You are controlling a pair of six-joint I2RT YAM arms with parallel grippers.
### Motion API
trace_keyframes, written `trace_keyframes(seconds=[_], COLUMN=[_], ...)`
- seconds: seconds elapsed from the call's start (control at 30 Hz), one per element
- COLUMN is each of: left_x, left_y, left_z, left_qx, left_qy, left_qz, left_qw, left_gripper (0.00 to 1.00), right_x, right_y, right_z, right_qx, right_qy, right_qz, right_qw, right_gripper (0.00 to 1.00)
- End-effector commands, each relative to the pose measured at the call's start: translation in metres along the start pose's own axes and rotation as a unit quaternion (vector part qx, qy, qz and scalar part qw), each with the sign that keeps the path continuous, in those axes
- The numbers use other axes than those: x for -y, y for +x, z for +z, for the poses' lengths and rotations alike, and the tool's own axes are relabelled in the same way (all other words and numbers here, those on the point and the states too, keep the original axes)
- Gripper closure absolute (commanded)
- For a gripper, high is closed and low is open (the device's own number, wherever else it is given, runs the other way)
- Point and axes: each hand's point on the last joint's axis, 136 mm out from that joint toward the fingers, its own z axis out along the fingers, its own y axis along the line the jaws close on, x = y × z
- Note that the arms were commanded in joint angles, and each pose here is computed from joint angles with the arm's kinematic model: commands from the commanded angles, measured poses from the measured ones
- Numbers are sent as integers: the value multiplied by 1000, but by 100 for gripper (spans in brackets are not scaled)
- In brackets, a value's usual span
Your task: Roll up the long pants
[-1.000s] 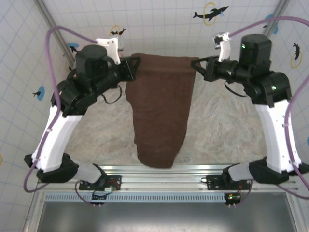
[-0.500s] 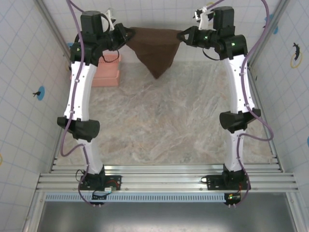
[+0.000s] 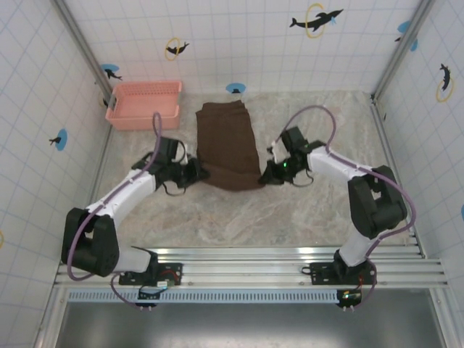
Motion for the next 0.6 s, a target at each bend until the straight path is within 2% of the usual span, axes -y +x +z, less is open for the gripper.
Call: trace_keyframes(seconds=[0.0, 0.1, 0.27, 0.43, 0.57], left_x=[-23, -43, -69, -95, -115], left_y=[-20, 9, 44, 81, 109], left_z=[-16, -22, -52, -58, -61], left_qx=[92, 76, 70, 47, 42], left_qy=[-38, -63, -123, -141, -147], left_qz=[1, -12, -9, -31, -62], left_qw=[995, 995, 990, 988, 986], left_gripper=[100, 100, 100, 100, 94], right_x=[44, 46, 53, 65, 76], right_y=[16, 38, 65, 86, 96], right_z=[-3, -1, -7, -6, -6], right_qx=[29, 17, 8, -8, -8], right_qy=[92, 114, 152, 175, 194], right_qz=[19, 13, 10, 16, 17], right_qw=[995, 993, 988, 984, 981], right_gripper=[100, 100, 100, 100, 100])
